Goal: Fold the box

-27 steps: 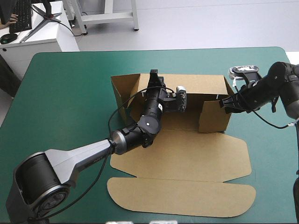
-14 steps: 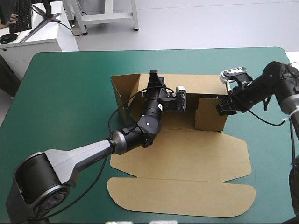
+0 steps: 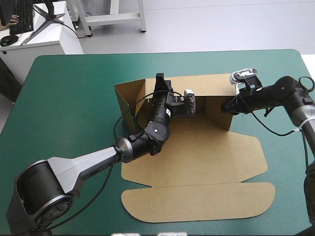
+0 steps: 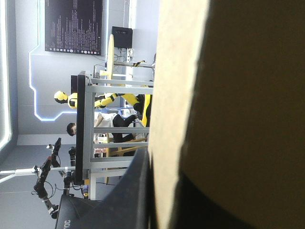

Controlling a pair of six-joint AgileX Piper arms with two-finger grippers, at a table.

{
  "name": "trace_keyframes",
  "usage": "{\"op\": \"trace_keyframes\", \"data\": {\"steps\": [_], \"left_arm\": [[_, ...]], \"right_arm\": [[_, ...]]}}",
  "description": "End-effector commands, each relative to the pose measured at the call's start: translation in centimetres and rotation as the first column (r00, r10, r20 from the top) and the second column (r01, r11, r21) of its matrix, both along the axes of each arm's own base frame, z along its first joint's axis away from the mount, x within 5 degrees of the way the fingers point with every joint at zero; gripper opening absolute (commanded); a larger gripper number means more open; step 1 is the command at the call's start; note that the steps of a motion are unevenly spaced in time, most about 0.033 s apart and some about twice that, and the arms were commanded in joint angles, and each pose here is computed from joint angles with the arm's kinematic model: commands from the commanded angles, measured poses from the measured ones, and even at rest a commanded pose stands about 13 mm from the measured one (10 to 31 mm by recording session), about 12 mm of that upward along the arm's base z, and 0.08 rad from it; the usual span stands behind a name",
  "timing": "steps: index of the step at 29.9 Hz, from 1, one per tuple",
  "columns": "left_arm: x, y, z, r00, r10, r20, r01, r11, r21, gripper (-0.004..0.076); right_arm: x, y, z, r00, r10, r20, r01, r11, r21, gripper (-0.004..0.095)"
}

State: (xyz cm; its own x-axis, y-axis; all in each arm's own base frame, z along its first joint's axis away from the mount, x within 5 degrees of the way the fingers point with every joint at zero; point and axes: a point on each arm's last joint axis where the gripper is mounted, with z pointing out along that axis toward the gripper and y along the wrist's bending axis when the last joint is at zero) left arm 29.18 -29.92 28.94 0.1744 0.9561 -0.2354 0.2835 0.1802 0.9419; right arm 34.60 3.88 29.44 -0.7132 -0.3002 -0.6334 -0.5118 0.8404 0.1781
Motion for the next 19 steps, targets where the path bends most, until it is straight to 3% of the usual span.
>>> {"op": "trace_keyframes", "data": {"steps": [1, 4, 19], "left_arm": [[-0.8, 0.0, 2.9, 0.999, -0.026, 0.046, 0.03, 0.996, -0.086, -0.001], [-0.8, 0.0, 2.9, 0.999, -0.028, 0.046, 0.032, 0.996, -0.086, -0.001], [-0.8, 0.0, 2.9, 0.998, -0.036, 0.043, 0.04, 0.995, -0.087, -0.001]], "right_arm": [[-0.7, 1.2, 0.9, 0.996, 0.044, 0.078, -0.053, 0.992, 0.116, 0.0413], [-0.8, 1.5, 0.3, 0.994, 0.062, 0.093, -0.075, 0.986, 0.148, 0.0413], [0.0, 1.2, -0.1, 0.992, 0.015, 0.122, -0.033, 0.989, 0.145, 0.0412]]}}
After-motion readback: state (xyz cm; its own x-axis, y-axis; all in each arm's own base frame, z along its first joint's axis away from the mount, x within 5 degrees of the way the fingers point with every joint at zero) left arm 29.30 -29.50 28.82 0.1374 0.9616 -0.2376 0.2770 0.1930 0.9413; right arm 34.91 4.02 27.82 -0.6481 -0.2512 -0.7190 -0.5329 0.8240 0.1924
